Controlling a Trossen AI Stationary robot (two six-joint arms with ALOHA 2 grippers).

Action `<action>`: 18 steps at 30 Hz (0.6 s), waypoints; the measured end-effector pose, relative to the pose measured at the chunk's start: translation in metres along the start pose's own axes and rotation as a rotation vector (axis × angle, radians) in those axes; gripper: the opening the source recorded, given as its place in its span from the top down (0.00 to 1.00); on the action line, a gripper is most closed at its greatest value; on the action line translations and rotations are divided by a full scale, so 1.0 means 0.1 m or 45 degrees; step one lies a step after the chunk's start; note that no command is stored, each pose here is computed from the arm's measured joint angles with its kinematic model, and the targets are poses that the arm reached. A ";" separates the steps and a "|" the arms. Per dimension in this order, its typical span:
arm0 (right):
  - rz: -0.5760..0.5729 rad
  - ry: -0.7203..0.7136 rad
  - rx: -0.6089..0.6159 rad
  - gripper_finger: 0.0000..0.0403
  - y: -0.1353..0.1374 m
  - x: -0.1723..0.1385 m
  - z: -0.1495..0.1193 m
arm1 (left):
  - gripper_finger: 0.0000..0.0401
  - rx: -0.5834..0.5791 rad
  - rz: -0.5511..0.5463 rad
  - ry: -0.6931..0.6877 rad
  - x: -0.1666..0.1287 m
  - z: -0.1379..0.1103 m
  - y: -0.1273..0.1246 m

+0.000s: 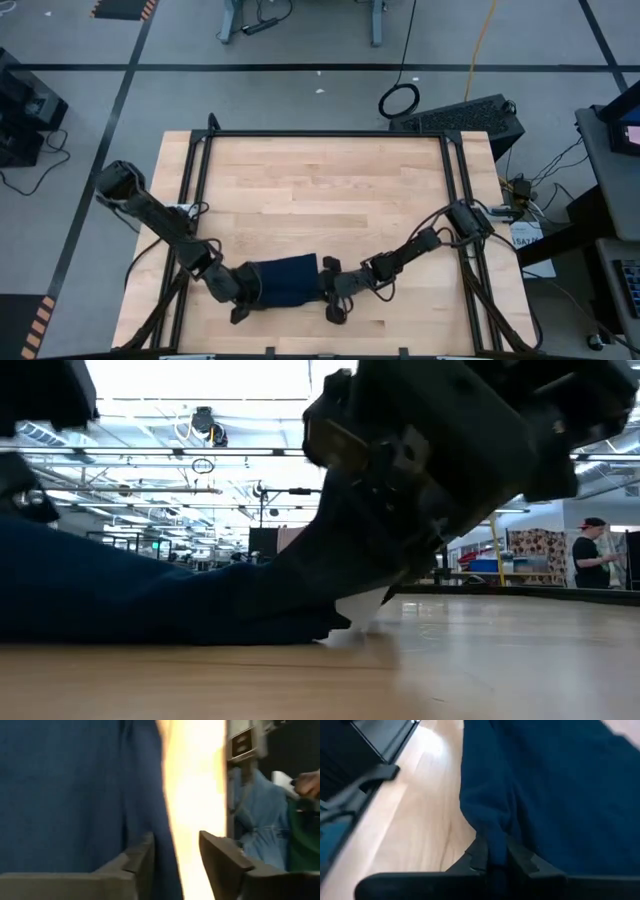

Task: Roll towel
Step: Roll the dark blue towel

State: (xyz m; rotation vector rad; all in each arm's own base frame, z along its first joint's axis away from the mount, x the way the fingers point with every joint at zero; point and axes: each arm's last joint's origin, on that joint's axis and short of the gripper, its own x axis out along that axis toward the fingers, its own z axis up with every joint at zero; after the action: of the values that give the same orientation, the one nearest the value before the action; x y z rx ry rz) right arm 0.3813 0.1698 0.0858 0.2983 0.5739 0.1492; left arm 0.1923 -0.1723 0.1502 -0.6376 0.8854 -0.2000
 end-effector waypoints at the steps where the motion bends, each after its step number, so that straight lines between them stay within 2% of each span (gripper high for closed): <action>1: 0.020 0.011 0.037 0.94 -0.03 0.00 0.01 | 0.59 0.033 -0.015 -0.025 -0.04 0.01 -0.03; 4: 0.066 0.045 0.123 0.95 -0.10 0.02 0.05 | 0.52 0.178 0.008 -0.202 -0.12 0.02 -0.12; 8: 0.084 0.086 0.242 0.95 -0.20 0.02 0.10 | 0.49 0.423 0.089 -0.367 -0.13 -0.06 -0.20; 12: 0.067 0.115 0.338 0.95 -0.28 0.02 0.11 | 0.49 0.520 0.151 -0.380 -0.08 -0.19 -0.21; 18: 0.073 0.120 0.389 0.95 -0.30 0.03 0.12 | 0.49 0.635 0.293 -0.314 0.15 -0.44 -0.11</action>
State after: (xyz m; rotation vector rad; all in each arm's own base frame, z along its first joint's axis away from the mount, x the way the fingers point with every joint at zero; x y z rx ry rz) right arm 0.3918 0.1394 0.0845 0.6070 0.6822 0.1311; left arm 0.1690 -0.2066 0.1261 -0.0902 0.6294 -0.1239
